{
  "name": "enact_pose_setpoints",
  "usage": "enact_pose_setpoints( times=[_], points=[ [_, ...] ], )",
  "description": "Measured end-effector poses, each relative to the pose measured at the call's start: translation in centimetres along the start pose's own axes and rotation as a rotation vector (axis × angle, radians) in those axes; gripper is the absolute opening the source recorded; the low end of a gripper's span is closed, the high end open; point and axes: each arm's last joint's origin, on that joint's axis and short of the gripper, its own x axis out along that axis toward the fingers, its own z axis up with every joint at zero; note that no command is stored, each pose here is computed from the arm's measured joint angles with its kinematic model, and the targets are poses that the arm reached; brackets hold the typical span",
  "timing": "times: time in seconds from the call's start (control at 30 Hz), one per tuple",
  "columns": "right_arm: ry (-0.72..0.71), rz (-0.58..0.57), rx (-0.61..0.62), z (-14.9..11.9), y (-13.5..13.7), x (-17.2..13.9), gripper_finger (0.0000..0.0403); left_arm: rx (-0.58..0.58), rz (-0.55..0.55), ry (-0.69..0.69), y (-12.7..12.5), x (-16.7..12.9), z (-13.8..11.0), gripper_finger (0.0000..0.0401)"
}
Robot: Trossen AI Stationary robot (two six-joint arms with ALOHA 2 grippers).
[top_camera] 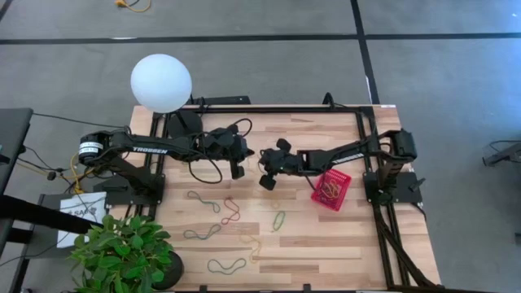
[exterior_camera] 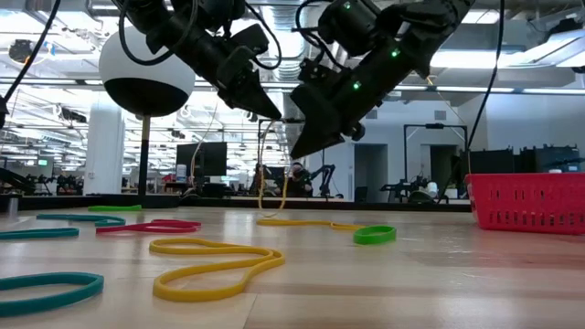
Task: Pick and place rubber bands into bin
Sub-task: Put the yellow rubber band into the basket
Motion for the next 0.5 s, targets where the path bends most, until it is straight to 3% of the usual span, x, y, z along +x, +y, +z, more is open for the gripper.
enact_pose_setpoints(
  times=[0.33,0.5],
  points=[
    [-0.037,-0.037,-0.078,0.0,2.0,-0.8,0.0002,0.004,-0.063,-0.011,-0.2,0.0,0.1,0.0000],
    [-0.044,-0.111,-0.101,-0.2,2.6,-1.2,0.0001,0.004,-0.064,-0.012,-0.2,0.0,0.1,0.0001]
  ],
)
